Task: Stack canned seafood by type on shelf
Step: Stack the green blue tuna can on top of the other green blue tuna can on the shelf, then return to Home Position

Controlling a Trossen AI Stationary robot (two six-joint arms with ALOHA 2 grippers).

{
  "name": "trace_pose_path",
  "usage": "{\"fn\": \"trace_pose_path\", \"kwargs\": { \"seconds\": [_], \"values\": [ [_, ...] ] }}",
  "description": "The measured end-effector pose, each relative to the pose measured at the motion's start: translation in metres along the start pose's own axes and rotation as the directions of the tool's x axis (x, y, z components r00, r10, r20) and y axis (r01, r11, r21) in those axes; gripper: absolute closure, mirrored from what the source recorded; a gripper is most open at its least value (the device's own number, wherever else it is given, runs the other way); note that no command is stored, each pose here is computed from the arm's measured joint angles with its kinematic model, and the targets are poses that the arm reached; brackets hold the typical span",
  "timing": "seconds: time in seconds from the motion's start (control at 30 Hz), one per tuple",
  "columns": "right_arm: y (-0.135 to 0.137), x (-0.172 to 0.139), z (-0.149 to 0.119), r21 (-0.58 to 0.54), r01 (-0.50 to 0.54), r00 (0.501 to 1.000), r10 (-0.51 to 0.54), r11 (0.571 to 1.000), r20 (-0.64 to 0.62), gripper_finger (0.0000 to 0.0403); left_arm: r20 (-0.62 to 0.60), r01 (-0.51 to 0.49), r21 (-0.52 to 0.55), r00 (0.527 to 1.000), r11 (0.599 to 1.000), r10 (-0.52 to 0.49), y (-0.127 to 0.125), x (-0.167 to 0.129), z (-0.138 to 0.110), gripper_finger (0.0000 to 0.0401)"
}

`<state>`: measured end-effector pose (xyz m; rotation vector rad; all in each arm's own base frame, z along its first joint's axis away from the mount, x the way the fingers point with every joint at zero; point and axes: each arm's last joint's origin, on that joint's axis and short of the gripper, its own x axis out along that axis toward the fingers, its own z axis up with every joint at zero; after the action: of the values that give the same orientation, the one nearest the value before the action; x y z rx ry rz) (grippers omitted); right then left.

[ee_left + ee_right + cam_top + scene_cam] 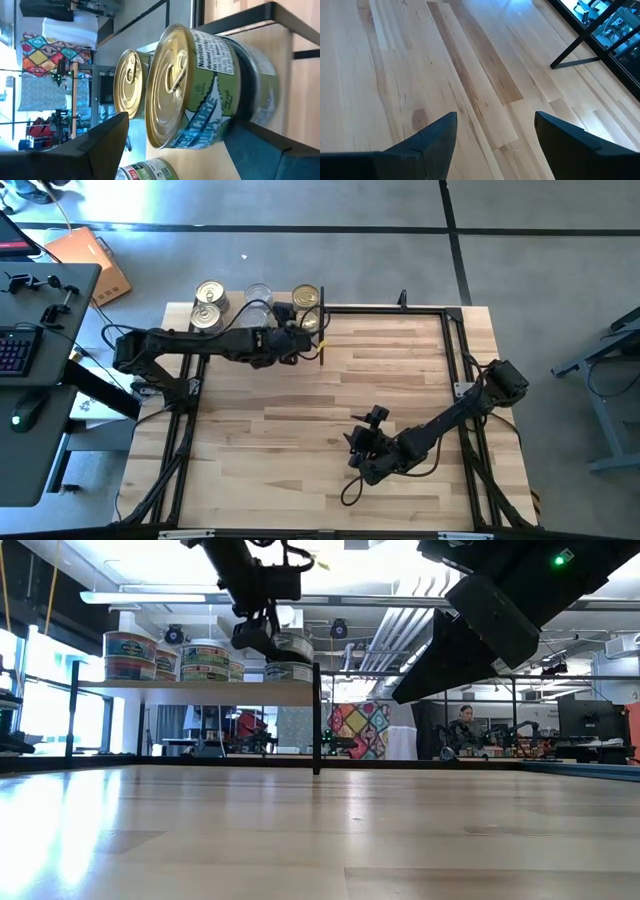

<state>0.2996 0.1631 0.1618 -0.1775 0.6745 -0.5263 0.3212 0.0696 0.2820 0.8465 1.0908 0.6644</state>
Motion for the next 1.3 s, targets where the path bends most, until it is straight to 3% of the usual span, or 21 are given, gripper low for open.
{"fn": "trace_pose_path", "kwargs": {
  "seconds": [0.47, 0.6, 0.97, 1.13, 1.3],
  "values": [
    [0.000, 0.000, 0.000, 0.003, -0.002, 1.000, 0.002, 1.000, 0.002, 0.0144, 0.006, 0.014, -0.025, 1.000, 1.000, -0.014, 0.007, -0.011, -0.007, 0.0098],
    [0.000, 0.000, 0.000, 0.002, -0.002, 1.000, 0.002, 1.000, 0.002, 0.0144, 0.037, 0.066, -0.057, 0.997, 0.996, -0.064, 0.008, -0.014, -0.009, 0.0098],
    [0.000, 0.000, 0.000, 0.003, -0.002, 1.000, 0.002, 1.000, 0.002, 0.0144, 0.020, 0.075, -0.032, 0.997, 0.997, -0.074, 0.006, -0.021, -0.012, 0.0098],
    [-0.001, 0.000, -0.002, -0.018, 0.005, 1.000, -0.006, 1.000, -0.010, 0.0144, 0.066, 0.101, -0.135, 0.993, 0.986, -0.093, 0.012, -0.042, -0.018, 0.0098],
    [-0.003, -0.010, -0.017, -0.149, -0.006, 0.993, -0.011, 0.989, -0.114, 0.0147, 0.219, 0.259, -0.314, 0.956, 0.914, -0.196, 0.011, -0.080, -0.039, 0.0103]
  ]
}}
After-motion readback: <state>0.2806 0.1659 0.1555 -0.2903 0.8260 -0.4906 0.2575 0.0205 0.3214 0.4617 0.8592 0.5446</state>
